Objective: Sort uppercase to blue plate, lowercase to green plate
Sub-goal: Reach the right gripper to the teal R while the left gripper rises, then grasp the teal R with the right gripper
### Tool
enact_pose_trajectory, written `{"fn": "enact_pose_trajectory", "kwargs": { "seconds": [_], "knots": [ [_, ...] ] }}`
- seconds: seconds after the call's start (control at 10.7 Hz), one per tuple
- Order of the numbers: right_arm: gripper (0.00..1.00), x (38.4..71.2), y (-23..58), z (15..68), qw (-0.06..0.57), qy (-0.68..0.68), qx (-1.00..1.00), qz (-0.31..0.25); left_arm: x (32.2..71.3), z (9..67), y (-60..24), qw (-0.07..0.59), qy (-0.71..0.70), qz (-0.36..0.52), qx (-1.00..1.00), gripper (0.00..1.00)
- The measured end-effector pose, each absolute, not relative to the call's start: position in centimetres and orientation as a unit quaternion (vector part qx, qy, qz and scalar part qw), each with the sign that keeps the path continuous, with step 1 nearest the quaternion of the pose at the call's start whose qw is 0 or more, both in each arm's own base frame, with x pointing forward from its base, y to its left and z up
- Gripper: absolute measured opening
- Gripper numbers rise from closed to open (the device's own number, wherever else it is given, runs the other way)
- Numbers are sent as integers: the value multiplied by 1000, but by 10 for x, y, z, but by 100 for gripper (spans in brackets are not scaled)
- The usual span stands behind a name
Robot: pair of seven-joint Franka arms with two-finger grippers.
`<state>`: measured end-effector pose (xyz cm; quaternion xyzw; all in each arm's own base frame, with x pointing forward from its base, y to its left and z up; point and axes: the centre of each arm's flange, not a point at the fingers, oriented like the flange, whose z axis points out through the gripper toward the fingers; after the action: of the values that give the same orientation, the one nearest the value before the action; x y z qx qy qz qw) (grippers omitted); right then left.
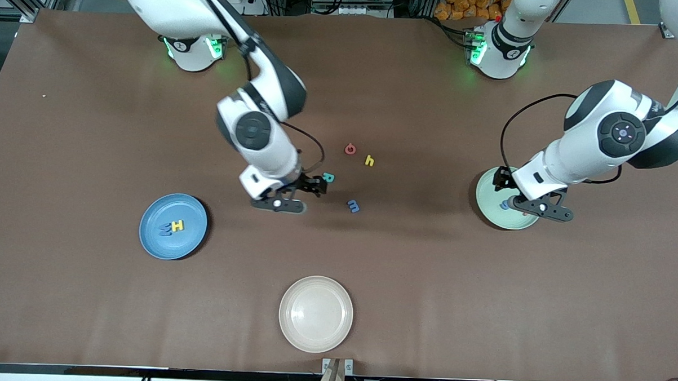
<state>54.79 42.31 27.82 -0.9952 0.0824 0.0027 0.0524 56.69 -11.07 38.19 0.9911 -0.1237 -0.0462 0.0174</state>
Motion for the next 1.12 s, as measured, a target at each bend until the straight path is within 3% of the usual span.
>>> {"fn": "enact_pose_trajectory", "kwargs": {
  "seconds": [0.28, 1.12],
  "knots": [
    [100, 525, 448, 201, 16, 106, -994, -9, 574, 395, -100, 10, -112, -52, 992, 67],
    [99, 482, 485, 193, -9, 140, -990, 16, 583, 415, -100, 25, -102, -42, 994, 67]
  ]
}}
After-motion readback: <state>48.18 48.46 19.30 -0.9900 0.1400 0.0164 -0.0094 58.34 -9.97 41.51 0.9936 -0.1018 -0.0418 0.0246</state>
